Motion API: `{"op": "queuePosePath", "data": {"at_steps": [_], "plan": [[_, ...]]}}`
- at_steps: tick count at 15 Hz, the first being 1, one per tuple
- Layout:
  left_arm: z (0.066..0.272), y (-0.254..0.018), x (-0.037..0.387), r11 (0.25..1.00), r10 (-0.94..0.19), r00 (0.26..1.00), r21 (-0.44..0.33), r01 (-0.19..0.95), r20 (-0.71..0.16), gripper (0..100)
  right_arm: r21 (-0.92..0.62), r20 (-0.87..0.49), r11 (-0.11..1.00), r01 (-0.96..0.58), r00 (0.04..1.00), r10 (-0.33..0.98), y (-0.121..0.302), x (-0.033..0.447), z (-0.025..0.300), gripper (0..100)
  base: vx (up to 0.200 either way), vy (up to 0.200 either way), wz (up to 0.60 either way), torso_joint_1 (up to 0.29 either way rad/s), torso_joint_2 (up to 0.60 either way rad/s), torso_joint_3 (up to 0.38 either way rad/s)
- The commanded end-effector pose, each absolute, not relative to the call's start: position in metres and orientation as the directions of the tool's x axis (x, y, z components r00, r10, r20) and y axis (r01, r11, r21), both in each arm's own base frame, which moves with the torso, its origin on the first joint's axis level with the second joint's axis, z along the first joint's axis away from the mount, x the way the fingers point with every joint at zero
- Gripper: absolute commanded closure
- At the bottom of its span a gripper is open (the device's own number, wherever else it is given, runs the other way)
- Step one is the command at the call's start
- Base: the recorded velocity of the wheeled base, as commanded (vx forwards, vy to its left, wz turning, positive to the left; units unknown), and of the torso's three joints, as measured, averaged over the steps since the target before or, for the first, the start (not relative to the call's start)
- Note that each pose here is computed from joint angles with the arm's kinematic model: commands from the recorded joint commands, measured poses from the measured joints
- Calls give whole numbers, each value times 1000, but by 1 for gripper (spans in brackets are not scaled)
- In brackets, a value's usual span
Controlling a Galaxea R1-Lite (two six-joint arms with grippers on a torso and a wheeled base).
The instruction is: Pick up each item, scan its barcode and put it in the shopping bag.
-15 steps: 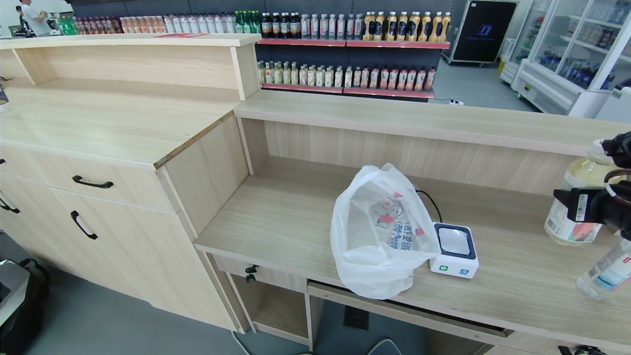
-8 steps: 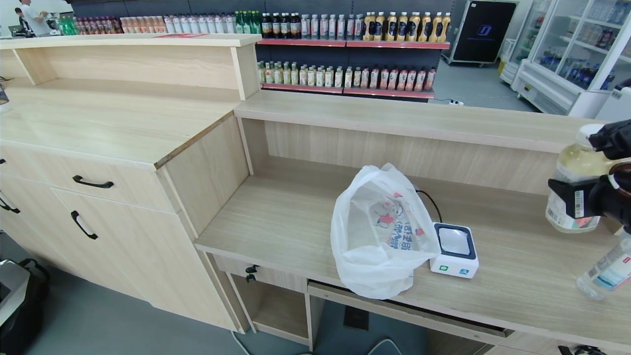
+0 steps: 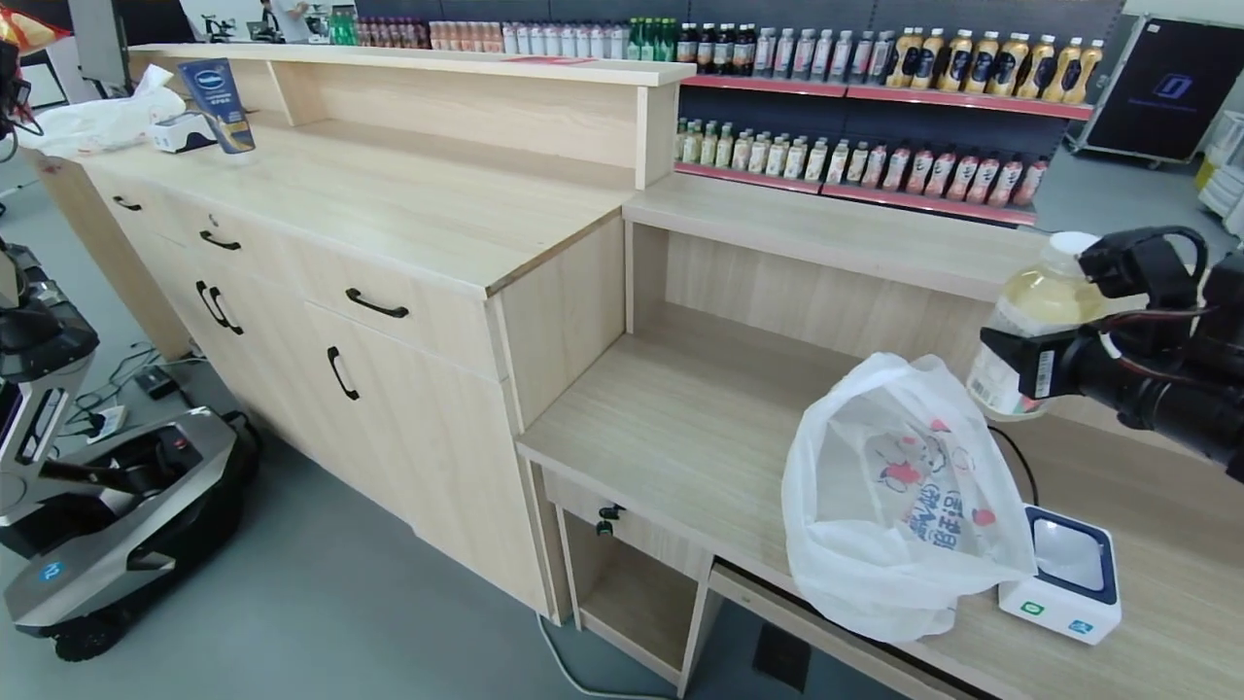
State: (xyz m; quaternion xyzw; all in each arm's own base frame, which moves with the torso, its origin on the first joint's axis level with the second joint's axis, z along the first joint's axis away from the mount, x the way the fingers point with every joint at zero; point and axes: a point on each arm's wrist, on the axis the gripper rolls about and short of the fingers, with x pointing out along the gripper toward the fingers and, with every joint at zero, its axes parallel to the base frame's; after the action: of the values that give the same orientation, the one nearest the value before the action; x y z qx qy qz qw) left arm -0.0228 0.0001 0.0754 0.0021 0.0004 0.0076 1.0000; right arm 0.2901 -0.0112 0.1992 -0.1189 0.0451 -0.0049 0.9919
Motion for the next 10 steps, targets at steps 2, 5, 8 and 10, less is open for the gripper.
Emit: {"op": "queuePosePath", "data": {"at_steps": [2,5,8,10], "plan": [[75,0,-23,1000,14,1000,5,-14,0,100,-197,-151,980,-15,988,-15,-15,332,151,100,0,0,0,0,0,0],[75,0,-23,1000,15,1000,3,-15,0,100,-179,-206,975,-133,974,95,-14,345,125,100,0,0,0,0,0,0],[75,0,-23,1000,15,1000,5,-15,0,100,-170,-249,972,-160,962,115,-14,357,105,100,0,0,0,0,0,0],[75,0,-23,1000,15,1000,5,-15,0,100,-182,-262,969,-168,958,117,-15,365,97,100,0,0,0,0,0,0]]}}
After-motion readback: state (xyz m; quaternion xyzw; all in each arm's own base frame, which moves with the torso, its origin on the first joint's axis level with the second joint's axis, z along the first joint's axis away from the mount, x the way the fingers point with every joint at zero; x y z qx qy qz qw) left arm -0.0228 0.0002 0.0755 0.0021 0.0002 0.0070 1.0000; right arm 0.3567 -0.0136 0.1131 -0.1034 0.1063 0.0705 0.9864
